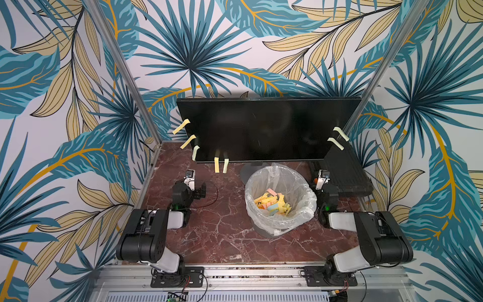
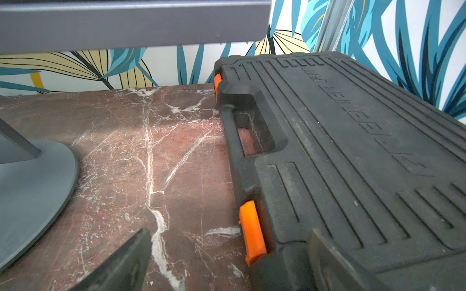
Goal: Remove the sticky note from the monitor
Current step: Tear off the sticky note from the monitor.
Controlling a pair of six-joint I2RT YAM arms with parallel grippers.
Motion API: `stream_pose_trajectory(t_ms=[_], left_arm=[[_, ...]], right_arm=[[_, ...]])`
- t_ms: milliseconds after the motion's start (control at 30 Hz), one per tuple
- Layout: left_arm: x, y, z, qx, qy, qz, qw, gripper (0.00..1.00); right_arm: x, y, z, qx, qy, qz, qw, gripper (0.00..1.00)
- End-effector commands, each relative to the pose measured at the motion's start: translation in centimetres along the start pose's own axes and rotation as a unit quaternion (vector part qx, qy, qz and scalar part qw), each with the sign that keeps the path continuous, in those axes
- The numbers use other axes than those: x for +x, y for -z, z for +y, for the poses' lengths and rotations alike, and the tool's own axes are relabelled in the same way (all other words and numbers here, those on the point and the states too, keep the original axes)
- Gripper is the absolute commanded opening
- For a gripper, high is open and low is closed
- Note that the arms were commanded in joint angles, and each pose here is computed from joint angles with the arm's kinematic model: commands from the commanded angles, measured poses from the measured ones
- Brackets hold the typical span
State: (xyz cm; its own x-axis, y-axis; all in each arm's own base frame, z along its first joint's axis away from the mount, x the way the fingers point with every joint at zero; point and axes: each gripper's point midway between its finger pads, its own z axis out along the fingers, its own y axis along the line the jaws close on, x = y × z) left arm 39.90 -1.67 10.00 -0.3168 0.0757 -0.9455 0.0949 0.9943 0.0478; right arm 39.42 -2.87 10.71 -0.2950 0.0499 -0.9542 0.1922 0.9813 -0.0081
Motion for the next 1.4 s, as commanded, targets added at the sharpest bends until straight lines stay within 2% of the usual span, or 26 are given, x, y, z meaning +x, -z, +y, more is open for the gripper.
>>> stream_pose_trajectory(t_ms=[0,933,1100,1200,1367], left_arm=[[-1.5,0.0,0.1,-0.004,0.000,-0.019,1.000,1.00],[-1.9,0.6,-0.1,0.001,-0.002,-0.029,1.000,1.00],[-3.8,2.3,0.0,-0.001,0.004,-0.039,0.999,1.00],[-3.8,3.3,-0.1,0.002,0.015,-0.013,1.000,1.00],[-4.2,5.9,0.2,-0.015,0.051,0.003,0.999,1.00]], right_arm=[[-0.4,-0.1,0.4,-0.006,0.006,-0.006,1.000,0.99],[-0.6,0.0,0.3,-0.005,0.003,-0.010,1.000,1.00],[-2.5,0.9,-1.6,0.051,-0.017,0.007,0.999,1.00],[-2.5,1.7,-2.7,0.081,-0.021,0.039,0.996,0.99],[-2.5,3.8,-4.5,0.129,-0.041,0.056,0.989,0.99]])
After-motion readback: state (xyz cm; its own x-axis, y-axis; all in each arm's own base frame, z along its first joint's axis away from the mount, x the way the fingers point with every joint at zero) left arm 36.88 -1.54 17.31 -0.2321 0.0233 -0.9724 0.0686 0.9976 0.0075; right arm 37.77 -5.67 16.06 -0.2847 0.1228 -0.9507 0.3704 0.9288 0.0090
